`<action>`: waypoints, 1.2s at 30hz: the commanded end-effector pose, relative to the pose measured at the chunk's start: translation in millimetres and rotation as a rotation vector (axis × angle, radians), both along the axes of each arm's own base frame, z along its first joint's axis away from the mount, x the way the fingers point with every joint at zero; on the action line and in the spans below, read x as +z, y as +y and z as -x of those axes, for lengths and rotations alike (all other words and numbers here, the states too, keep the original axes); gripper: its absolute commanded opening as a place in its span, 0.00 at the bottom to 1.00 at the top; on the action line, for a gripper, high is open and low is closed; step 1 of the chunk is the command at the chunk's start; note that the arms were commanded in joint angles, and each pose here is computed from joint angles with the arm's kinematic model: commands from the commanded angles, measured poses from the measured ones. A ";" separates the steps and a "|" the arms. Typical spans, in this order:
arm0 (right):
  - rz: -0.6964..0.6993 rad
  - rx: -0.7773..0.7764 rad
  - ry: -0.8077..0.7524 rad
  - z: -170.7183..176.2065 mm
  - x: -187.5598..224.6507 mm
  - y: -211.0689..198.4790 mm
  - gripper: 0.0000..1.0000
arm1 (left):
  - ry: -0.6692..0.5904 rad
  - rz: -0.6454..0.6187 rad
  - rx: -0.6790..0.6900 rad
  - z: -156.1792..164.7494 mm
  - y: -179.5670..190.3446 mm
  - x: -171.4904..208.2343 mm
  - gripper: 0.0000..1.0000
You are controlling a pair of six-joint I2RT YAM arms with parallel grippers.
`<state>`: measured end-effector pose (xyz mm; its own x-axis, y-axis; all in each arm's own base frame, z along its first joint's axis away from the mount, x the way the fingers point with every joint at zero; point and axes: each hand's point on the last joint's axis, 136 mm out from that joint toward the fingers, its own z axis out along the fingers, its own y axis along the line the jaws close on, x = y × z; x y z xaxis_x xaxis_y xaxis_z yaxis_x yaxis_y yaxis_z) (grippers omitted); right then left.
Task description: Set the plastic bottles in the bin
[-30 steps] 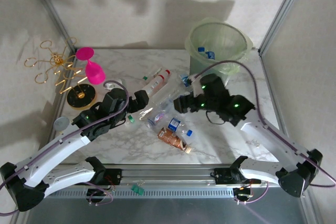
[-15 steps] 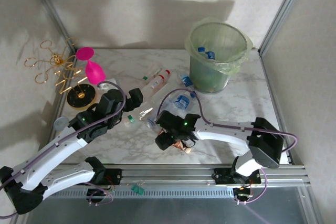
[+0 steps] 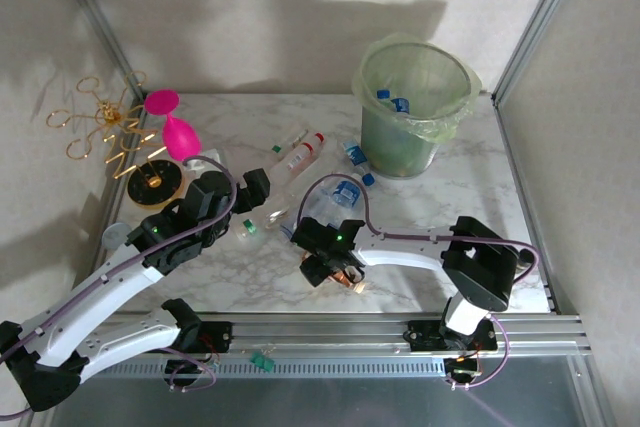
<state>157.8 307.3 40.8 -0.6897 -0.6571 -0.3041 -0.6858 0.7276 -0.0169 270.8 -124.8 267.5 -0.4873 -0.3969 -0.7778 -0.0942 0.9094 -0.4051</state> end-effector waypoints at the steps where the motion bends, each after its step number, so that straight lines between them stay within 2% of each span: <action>1: 0.031 0.022 -0.003 -0.5 -7.6 0.8 0.73 | -0.006 -0.023 0.003 -0.9 3.5 -2.1 1.00; 9: 0.031 0.055 0.001 0.7 -6.7 2.8 0.60 | -0.004 -0.019 -0.018 -0.5 -0.4 2.2 1.00; 14: -0.038 0.080 -0.003 2.3 16.3 12.8 0.55 | -0.010 -0.012 -0.023 0.5 -0.4 6.5 1.00; 21: -0.218 0.106 -0.072 -0.4 85.4 27.0 0.54 | -0.015 -0.011 -0.024 -0.2 -1.0 8.4 1.00; 26: -0.365 0.067 -0.129 -15.7 137.0 23.3 0.54 | -0.034 0.010 -0.030 -1.8 -4.1 17.5 1.00; 31: -0.529 -0.046 -0.212 -46.2 198.2 -3.0 0.55 | -0.039 0.019 -0.041 -2.6 -7.1 19.4 1.00; 36: -0.684 -0.189 -0.320 -78.5 260.4 -49.7 0.56 | -0.031 0.016 -0.061 -4.6 -12.4 18.1 1.00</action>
<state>227.3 271.9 253.5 -0.6223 -0.2539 -0.7404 -0.6008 0.7613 0.2439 272.3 -132.5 271.6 -0.4993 -0.3848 -0.7763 -0.0606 0.9093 -0.4117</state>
